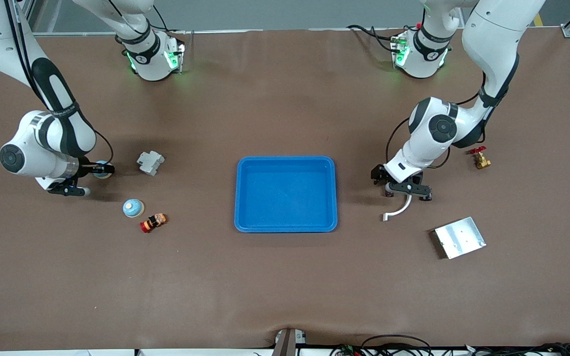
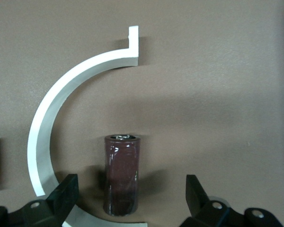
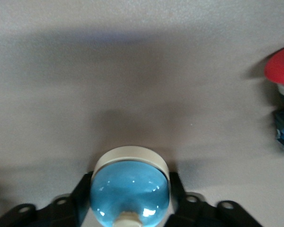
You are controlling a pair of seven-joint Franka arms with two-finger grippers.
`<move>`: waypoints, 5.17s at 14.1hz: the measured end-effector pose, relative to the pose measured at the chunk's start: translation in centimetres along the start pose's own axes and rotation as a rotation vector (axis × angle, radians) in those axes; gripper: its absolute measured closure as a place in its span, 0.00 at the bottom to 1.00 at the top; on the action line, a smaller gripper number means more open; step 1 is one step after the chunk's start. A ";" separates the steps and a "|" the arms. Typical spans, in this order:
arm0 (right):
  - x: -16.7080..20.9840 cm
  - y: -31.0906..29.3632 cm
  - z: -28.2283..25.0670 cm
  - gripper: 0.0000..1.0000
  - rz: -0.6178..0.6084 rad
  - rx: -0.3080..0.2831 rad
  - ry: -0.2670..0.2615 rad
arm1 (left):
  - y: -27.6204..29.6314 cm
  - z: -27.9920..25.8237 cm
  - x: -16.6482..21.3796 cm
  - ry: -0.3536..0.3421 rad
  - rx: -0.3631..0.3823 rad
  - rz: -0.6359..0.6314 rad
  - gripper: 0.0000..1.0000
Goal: Place electrolytic capacitor and blue bell in tray
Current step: 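Carry the brown capacitor and blue bell over the blue tray, then open both grippers to drop the capacitor and bell into the tray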
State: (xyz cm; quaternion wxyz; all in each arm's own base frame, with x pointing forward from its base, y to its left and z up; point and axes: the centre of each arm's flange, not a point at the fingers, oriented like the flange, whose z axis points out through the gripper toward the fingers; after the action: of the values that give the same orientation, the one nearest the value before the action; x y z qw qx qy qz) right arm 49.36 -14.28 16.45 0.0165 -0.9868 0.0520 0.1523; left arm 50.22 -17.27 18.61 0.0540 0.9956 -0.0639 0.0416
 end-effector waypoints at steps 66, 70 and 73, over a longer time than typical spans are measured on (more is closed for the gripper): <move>1.0 -46.5 -9.9 0.00 0.262 0.126 0.063 | 27.8 4.6 10.2 0.094 0.155 -1.643 0.64; 2.9 -38.6 -15.1 0.00 0.244 0.032 0.086 | 27.7 4.3 10.5 0.099 0.142 -1.647 0.24; 4.5 -33.2 -17.2 0.00 0.250 -0.045 0.137 | 27.7 2.6 11.1 0.110 0.166 -1.643 0.00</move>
State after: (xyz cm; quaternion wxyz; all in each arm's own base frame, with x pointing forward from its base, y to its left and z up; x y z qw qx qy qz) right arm 62.38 17.40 32.06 -0.0282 -0.9809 0.1720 0.0867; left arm 57.74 -46.21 19.89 -0.0033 0.7223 0.6902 0.0422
